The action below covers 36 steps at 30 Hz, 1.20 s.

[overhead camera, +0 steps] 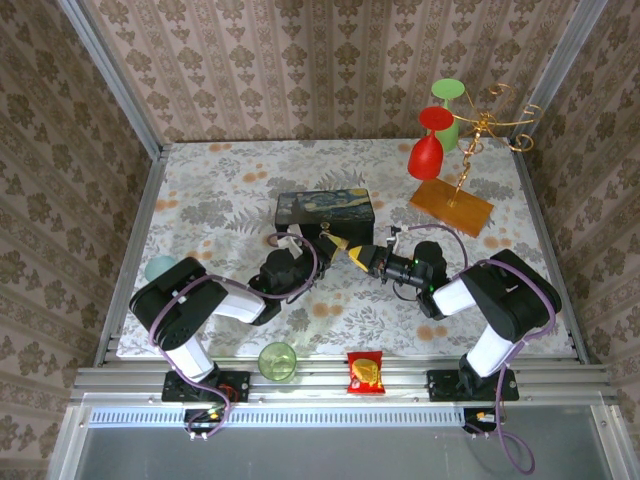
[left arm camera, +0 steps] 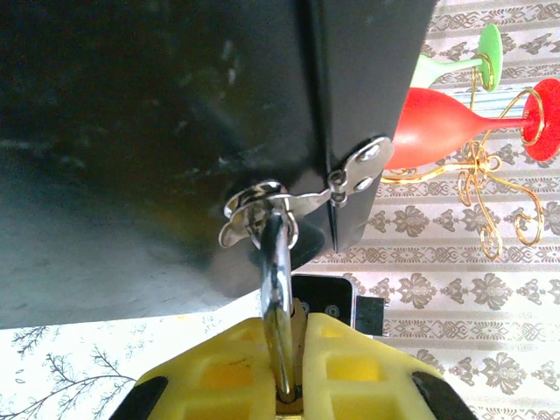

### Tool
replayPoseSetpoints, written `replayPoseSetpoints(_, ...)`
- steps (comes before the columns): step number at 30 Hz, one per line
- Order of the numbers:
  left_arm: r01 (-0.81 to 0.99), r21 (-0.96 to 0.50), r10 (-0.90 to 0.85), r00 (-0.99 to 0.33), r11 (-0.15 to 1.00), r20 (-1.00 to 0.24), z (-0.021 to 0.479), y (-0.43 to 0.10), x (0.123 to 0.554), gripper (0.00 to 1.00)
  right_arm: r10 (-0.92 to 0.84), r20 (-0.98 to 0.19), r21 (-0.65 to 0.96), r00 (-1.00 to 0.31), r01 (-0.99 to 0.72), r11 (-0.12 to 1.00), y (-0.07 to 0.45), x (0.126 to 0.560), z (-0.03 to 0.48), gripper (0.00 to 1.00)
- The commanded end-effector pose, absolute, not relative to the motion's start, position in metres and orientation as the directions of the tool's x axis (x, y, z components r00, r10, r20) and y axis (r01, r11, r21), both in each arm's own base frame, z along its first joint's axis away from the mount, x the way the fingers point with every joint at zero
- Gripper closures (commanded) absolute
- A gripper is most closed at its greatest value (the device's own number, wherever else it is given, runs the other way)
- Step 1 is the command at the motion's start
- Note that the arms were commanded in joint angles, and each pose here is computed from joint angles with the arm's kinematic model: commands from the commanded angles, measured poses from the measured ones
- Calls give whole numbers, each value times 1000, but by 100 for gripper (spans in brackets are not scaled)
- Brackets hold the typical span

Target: Unlock a padlock with a key

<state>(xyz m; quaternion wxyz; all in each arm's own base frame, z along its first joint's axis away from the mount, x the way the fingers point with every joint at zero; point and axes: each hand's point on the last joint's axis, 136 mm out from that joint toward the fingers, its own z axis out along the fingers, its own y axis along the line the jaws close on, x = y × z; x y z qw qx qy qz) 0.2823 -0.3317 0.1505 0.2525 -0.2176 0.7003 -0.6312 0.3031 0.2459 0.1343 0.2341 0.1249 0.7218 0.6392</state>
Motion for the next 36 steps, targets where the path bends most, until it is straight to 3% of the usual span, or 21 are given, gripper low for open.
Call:
replayPoseSetpoints(1, 87, -996, -632, -771, 24, -83, 181, -334, 284, 100, 507, -219, 974, -833, -158, 161, 238, 305, 142, 100)
replayPoseSetpoints(36, 72, -997, -611, -789, 1, -57, 182, -348, 283, 100, 470, -276, 961, -838, -238, 139, 245, 302, 164, 100)
